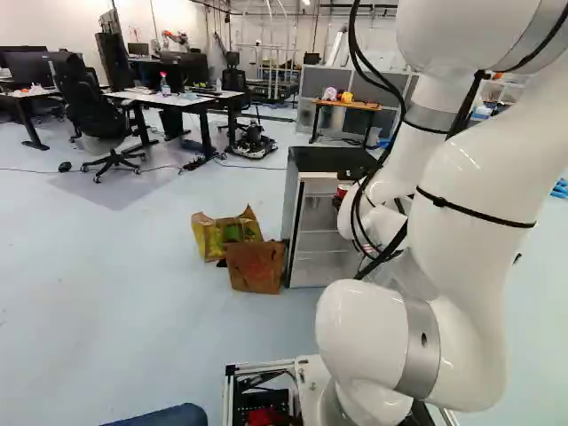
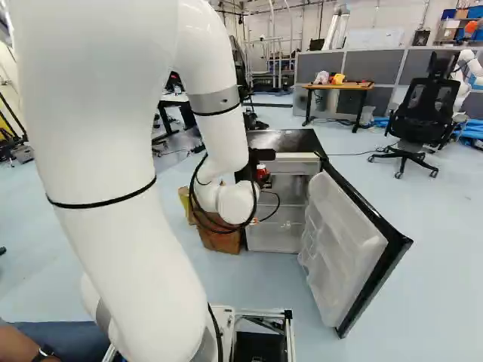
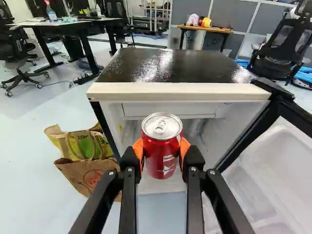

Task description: Grab a drink from the fridge

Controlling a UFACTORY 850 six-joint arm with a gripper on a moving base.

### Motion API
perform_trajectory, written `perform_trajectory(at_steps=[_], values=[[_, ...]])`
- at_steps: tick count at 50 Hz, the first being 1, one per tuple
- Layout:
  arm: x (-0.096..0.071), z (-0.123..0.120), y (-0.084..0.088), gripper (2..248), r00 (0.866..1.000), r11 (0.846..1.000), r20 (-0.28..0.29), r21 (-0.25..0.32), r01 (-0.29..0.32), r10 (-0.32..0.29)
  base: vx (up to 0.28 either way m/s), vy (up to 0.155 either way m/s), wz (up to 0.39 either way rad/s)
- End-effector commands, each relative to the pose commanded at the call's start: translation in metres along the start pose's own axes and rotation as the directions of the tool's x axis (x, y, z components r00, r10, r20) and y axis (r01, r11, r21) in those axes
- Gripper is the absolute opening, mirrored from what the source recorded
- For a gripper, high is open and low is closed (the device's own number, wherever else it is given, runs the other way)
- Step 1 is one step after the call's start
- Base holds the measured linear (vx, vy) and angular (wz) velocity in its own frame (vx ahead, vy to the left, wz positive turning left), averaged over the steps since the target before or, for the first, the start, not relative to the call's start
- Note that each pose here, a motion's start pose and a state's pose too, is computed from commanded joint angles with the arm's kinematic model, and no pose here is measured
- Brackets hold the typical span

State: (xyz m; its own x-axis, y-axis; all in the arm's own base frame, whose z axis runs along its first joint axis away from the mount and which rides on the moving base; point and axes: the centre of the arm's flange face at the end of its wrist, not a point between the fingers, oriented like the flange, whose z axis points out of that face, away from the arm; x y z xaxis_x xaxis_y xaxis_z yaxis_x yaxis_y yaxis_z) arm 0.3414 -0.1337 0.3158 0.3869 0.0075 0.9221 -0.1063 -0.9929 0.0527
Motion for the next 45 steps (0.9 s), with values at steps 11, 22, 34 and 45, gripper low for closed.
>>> perform_trajectory(at_steps=[11, 22, 34, 45], values=[[0.008, -0.002, 0.0, 94, 1.0, 1.0, 0.011, -0.002, 0.01, -0.01, 0.0, 0.0, 0.0], [0.017, -0.002, 0.0, 94, 1.0, 1.0, 0.008, -0.003, 0.021, -0.02, 0.0, 0.0, 0.0], [0.029, -0.001, 0.0, 94, 0.999, 0.999, -0.015, -0.004, 0.032, -0.032, 0.0, 0.0, 0.0], [0.041, 0.001, 0.001, 94, 0.998, 0.999, -0.037, -0.004, 0.043, -0.043, 0.0, 0.0, 0.0]])
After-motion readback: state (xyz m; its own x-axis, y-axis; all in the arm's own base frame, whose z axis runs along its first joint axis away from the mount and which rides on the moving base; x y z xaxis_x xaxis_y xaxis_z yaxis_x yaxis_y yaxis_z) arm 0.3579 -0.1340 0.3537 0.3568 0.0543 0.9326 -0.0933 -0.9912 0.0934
